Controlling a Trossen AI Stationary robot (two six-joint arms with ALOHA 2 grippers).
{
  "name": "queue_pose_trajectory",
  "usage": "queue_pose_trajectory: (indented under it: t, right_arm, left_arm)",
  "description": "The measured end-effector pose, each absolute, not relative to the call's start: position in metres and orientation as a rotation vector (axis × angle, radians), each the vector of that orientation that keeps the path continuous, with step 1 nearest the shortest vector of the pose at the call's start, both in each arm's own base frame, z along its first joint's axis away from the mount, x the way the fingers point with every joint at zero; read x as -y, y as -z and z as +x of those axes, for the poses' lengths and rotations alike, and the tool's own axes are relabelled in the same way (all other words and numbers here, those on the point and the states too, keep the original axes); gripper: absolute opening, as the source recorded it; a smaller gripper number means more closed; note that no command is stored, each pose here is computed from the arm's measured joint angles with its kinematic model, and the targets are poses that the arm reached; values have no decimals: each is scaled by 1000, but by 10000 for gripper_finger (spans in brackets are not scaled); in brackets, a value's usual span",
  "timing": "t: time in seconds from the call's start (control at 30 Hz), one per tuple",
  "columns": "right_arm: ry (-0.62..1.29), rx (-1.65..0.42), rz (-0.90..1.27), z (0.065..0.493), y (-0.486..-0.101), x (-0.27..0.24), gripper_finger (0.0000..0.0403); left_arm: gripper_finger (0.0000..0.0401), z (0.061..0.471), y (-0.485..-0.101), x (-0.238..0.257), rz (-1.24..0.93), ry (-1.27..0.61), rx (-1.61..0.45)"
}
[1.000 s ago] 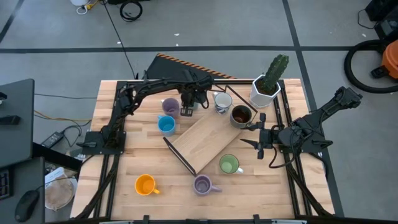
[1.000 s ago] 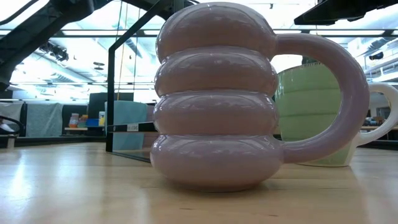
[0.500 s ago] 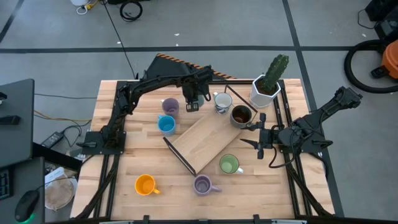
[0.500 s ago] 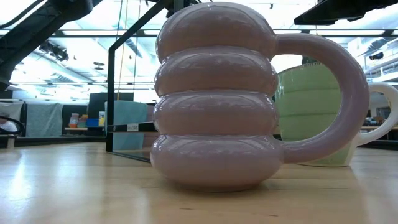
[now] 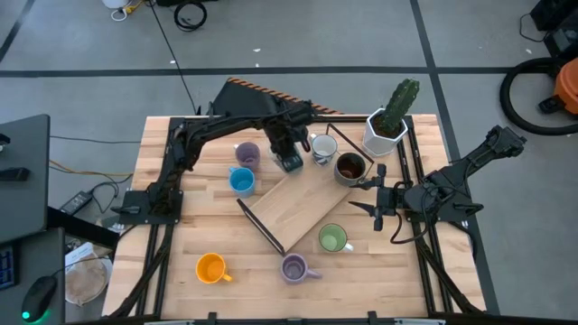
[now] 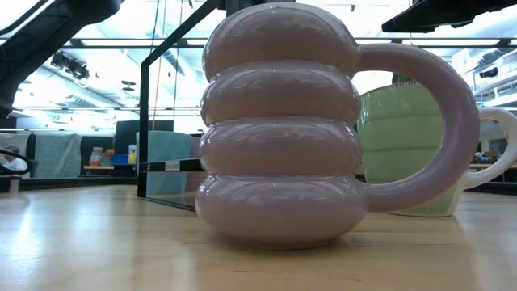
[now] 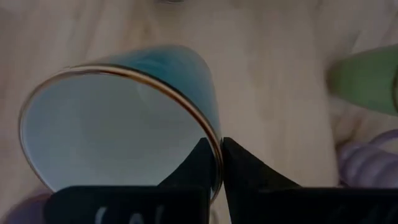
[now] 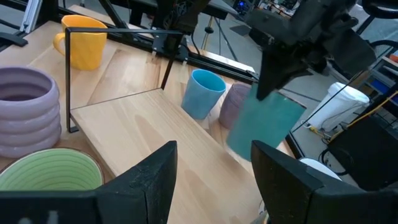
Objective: Place coffee mugs
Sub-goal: Put the light green mug on the shelf
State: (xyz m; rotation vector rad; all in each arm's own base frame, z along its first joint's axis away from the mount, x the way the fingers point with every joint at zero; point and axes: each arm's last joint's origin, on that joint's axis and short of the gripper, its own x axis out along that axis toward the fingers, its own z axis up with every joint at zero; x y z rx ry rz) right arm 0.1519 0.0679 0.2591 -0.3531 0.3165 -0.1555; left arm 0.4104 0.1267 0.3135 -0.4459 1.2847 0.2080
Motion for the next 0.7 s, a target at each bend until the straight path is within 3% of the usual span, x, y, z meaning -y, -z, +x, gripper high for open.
queue_pose_trajectory:
  t: [0.7]
  right_arm:
    - [154, -287, -362, 153, -263, -69, 210]
  left_arm:
    - [25, 431, -320, -56, -417, -99, -1254]
